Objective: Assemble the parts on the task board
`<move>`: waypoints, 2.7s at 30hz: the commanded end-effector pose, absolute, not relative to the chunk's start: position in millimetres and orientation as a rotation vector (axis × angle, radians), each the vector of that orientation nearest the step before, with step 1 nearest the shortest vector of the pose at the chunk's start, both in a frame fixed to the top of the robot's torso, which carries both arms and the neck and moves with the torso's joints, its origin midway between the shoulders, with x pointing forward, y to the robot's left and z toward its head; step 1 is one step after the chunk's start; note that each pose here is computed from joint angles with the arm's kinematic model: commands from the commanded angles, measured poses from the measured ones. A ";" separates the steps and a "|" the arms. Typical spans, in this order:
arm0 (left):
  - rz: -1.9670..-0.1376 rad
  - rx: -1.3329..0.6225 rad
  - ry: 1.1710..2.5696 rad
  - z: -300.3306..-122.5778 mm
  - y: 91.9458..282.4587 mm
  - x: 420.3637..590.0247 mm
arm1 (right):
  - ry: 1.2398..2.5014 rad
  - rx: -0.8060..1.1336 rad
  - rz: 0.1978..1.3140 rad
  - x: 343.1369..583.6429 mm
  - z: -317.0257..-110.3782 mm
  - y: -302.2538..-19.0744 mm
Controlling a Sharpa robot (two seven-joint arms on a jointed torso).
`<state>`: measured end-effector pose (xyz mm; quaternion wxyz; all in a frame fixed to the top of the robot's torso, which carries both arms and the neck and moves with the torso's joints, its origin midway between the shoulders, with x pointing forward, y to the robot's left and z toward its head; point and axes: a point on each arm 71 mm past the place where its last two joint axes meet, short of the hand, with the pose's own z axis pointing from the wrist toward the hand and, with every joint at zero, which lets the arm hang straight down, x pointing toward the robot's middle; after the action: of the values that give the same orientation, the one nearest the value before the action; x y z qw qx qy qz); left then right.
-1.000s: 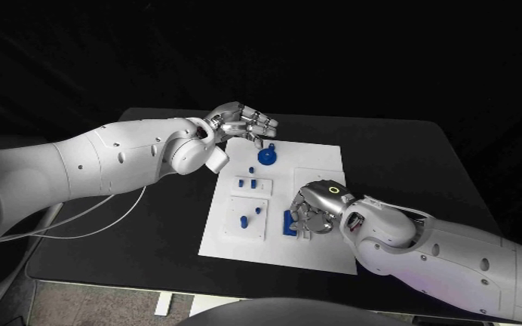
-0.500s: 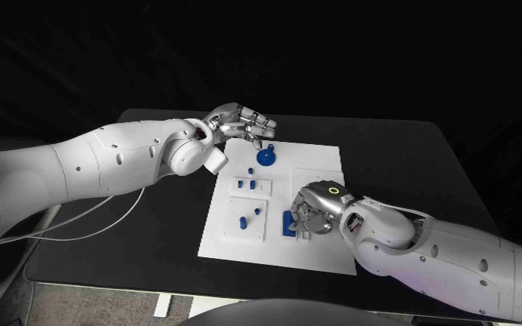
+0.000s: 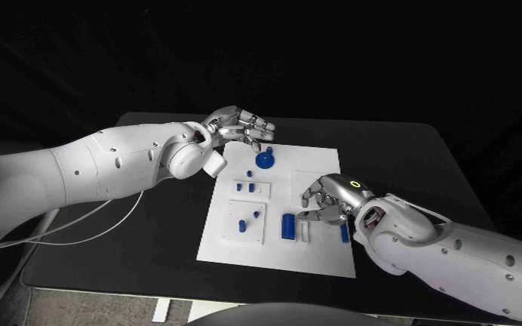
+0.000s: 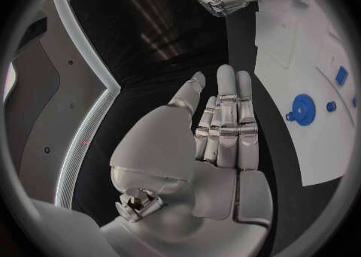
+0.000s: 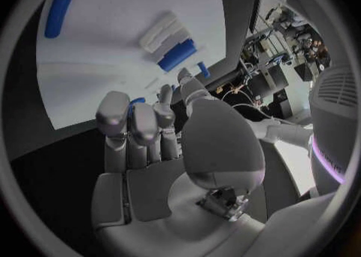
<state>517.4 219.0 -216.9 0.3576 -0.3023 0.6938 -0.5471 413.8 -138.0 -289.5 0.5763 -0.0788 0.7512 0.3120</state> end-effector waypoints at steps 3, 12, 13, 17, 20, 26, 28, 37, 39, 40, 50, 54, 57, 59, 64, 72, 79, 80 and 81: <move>-1.428 -0.779 1.779 -215.2 218.5 518.1 | 1.822 0.129 0.881 422.5 -278.0 -161.7; -1.424 -0.779 1.772 -215.3 219.1 519.7 | 2.083 0.253 0.800 428.9 -277.9 -215.2; -1.424 -0.779 1.771 -215.3 219.1 519.8 | 2.106 0.263 0.774 428.9 -278.8 -221.6; -1.423 -0.779 1.769 -215.4 219.2 520.2 | 2.210 0.277 0.637 426.9 -284.4 -243.1; -1.423 -0.779 1.769 -215.5 219.1 520.3 | 2.295 0.276 0.522 423.3 -289.0 -254.1; -1.425 -0.778 1.771 -215.7 218.5 520.3 | 2.412 0.319 0.349 415.2 -295.4 -263.7; -1.426 -0.777 1.771 -215.7 218.0 520.3 | 2.424 0.340 0.317 412.2 -296.8 -262.9; -1.434 -0.774 1.773 -215.6 215.9 519.4 | 2.397 0.413 0.257 407.6 -303.4 -252.9; -1.434 -0.774 1.774 -215.6 215.8 519.2 | 2.382 0.428 0.254 407.7 -305.0 -250.8; -1.434 -0.774 1.774 -215.6 215.9 519.1 | 2.374 0.434 0.253 408.0 -305.6 -249.8; -1.436 -0.774 1.778 -215.6 216.2 518.6 | 2.335 0.456 0.261 408.0 -314.8 -237.5; -1.434 -0.775 1.778 -215.6 216.8 518.5 | 2.322 0.461 0.271 407.6 -318.4 -232.1; -1.434 -0.776 1.779 -215.7 216.9 518.4 | 2.314 0.449 0.269 408.2 -319.5 -229.6; -1.435 -0.775 1.780 -215.7 216.9 518.4 | 2.310 0.430 0.263 408.9 -320.2 -228.2; -1.436 -0.775 1.782 -215.8 216.7 518.2 | 2.316 0.396 0.246 409.4 -324.0 -225.7; -1.436 -0.776 1.784 -215.9 217.1 518.1 | 2.309 0.383 0.232 410.0 -328.3 -224.1; -1.435 -0.777 1.785 -215.9 217.4 518.1 | 2.305 0.380 0.231 410.7 -329.2 -223.5; -1.435 -0.777 1.785 -215.9 217.5 518.1 | 2.304 0.381 0.231 410.8 -329.3 -223.8; -1.434 -0.777 1.785 -216.0 217.6 518.1 | 2.303 0.384 0.231 410.9 -329.4 -224.2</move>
<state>518.7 219.5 -217.3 0.3595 -0.3023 0.6930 -0.5470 412.1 -223.1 -326.5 0.3846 0.1568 0.9045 0.0966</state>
